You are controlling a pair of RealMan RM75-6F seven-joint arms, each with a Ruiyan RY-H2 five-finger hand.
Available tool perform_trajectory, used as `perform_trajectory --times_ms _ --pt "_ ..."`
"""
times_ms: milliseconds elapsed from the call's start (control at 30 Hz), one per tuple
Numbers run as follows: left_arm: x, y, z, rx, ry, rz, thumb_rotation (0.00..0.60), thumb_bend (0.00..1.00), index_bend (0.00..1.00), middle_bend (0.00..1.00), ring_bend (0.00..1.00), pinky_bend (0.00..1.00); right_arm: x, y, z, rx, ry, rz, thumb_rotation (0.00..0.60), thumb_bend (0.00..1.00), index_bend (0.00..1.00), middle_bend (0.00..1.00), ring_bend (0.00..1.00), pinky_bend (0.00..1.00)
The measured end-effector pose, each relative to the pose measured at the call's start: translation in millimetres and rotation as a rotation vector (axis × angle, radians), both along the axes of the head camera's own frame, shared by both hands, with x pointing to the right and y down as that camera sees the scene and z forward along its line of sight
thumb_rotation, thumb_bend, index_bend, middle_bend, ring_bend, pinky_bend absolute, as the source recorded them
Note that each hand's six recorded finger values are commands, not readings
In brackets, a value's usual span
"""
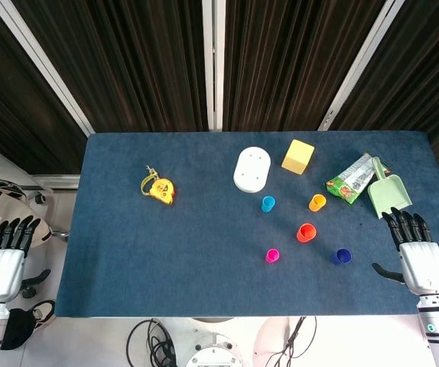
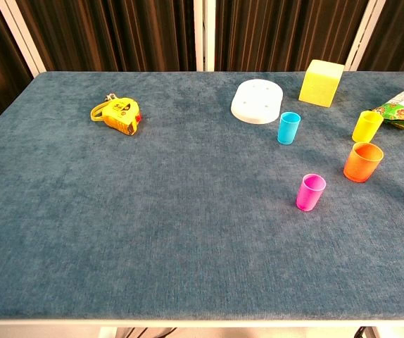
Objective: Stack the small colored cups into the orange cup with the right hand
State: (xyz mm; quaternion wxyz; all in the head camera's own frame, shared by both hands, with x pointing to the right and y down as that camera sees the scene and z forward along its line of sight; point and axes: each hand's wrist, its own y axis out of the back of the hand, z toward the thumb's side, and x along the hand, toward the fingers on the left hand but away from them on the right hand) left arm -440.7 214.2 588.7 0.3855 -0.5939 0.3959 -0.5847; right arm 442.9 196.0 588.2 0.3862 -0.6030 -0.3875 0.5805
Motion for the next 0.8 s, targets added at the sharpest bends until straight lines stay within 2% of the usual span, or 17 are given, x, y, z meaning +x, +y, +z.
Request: perform_trajectory --times_ms 433,533,600,667,800 --pt "1.9 3.8 -6.7 0.006 0.003 0.004 0.6 0.08 0.06 0.04 0.0 0.0 6.2 4.9 -2.5 -0.017 0.015 0.005 0.6 0.04 0.0 0.0 0.0 0.0" --pt "2.6 3.9 -6.8 0.006 0.011 0.006 0.6 0.08 0.06 0.04 0.0 0.0 7.6 5.6 -0.5 -0.035 0.031 0.001 0.6 0.04 0.0 0.04 0.01 0.0" --pt "3.3 4.6 -5.6 0.001 0.019 0.006 0.6 0.08 0.06 0.04 0.0 0.0 8.2 7.1 3.0 -0.061 0.048 -0.004 0.6 0.04 0.0 0.11 0.07 0.07" --pt "3.9 4.9 -4.1 -0.005 0.022 0.008 0.6 0.08 0.06 0.04 0.0 0.0 7.2 8.9 7.6 -0.102 0.059 -0.013 0.6 0.05 0.0 0.19 0.16 0.18" --pt "4.3 4.7 -1.6 -0.016 0.014 0.014 0.6 0.08 0.06 0.04 0.0 0.0 0.6 10.8 18.4 -0.19 0.084 -0.049 0.6 0.05 0.0 0.17 0.18 0.22"
